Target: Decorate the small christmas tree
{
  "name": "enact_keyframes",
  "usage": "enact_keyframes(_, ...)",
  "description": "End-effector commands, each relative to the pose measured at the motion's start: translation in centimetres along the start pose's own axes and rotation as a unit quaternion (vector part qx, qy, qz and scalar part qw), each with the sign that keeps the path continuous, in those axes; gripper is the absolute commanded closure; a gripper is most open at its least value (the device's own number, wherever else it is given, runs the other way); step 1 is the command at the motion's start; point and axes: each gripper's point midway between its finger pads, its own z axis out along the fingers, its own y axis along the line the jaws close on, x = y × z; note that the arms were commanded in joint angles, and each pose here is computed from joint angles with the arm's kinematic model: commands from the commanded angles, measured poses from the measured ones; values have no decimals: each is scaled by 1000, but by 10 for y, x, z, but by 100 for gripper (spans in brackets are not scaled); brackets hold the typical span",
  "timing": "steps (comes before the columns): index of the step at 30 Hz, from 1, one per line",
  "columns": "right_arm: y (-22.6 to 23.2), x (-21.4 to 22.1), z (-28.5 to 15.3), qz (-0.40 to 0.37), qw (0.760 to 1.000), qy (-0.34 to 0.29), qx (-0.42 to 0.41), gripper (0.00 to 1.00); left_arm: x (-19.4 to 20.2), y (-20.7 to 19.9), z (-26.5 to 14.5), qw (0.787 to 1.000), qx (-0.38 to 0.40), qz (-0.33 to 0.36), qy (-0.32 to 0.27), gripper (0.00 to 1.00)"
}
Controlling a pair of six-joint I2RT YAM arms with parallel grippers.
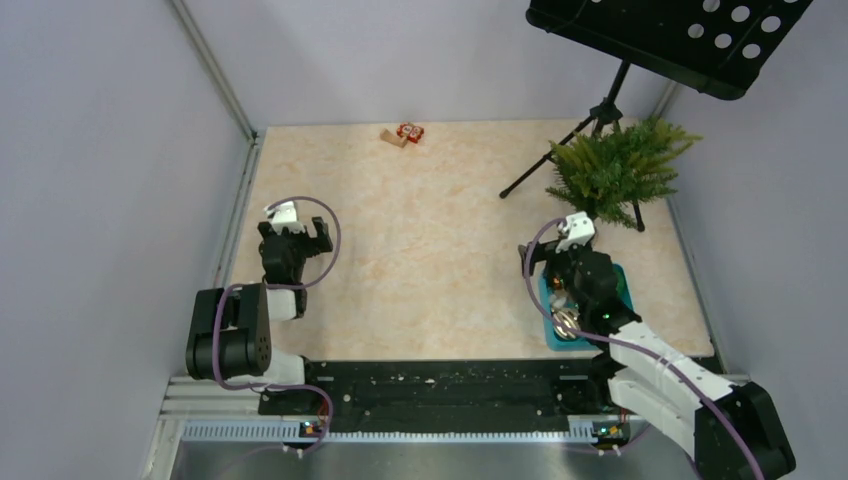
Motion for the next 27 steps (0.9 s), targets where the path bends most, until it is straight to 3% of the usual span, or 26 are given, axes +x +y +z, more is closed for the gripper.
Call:
enact_keyframes(1, 38, -40, -3, 21, 994, -31, -100, 1, -12, -1, 4, 1000, 1, -1, -21, 1)
enact_keyframes(6, 97, -80, -17, 54, 965, 3, -257, 5, -11, -1, 4, 1000, 2, -1, -19, 1)
enact_keyframes(9, 123, -114, -31, 80, 948, 25, -308, 9, -29, -9, 0, 998, 26, 5, -50, 1)
enact_keyframes(11, 131, -140, -41, 69, 948, 21, -311, 11, -23, -21, -3, 997, 74, 26, 6, 1)
enact_keyframes(13, 126, -171, -49, 66, 957, 5, -283, 12, -30, -35, -8, 985, 132, 78, 74, 8)
enact_keyframes(16, 94, -211, -61, 76, 977, -24, -196, 13, -55, -42, -21, 977, 159, 93, 109, 11)
enact_keyframes(21, 22, -255, -78, 59, 996, -72, -10, 12, -91, -78, -72, 948, 269, 143, 92, 11)
enact_keyframes(27, -62, -293, -87, 7, 976, -77, 202, 1, -122, -107, -121, 926, 344, 136, 80, 7)
